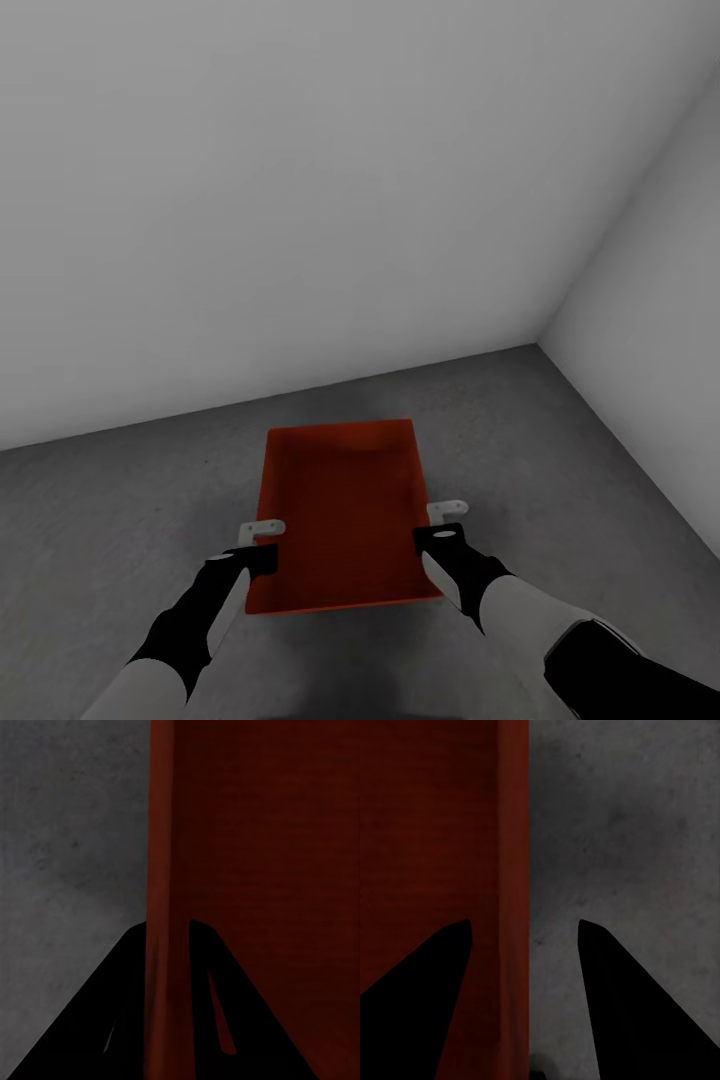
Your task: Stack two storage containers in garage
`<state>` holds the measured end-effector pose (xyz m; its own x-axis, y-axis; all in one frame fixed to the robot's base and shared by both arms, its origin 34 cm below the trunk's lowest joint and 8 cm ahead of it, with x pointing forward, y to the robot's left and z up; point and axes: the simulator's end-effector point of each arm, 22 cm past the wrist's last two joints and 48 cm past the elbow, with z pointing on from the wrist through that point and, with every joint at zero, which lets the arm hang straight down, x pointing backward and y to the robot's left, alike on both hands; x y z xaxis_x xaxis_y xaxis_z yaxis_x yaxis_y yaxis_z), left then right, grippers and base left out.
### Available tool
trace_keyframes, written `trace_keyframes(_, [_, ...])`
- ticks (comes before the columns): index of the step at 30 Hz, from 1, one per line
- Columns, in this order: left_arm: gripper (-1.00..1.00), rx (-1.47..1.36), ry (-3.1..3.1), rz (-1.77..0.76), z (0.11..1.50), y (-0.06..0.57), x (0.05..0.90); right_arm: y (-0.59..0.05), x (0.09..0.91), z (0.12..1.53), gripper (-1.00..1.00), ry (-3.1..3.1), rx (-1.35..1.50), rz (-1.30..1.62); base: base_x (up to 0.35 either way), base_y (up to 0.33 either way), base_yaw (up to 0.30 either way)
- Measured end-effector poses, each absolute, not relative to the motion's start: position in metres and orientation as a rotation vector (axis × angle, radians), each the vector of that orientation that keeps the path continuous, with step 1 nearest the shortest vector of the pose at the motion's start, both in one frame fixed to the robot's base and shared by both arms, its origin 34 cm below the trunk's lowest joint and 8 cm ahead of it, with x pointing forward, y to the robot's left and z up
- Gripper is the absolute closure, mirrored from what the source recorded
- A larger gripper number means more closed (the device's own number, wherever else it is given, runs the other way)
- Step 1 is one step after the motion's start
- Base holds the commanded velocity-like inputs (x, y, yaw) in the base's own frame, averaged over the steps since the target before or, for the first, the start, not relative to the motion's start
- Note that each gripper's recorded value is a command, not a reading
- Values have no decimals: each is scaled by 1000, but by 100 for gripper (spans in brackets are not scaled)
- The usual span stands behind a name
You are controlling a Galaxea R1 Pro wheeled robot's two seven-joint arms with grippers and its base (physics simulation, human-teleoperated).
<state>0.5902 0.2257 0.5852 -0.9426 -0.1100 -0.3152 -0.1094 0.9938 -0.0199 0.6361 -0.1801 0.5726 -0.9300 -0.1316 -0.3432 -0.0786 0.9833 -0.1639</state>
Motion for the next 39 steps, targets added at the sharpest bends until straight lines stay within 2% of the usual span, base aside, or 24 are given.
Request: trace_keyframes(39, [100, -164, 2814, -3, 561, 226, 594, -180, 641, 548, 100, 2767, -152, -210, 0, 0, 0])
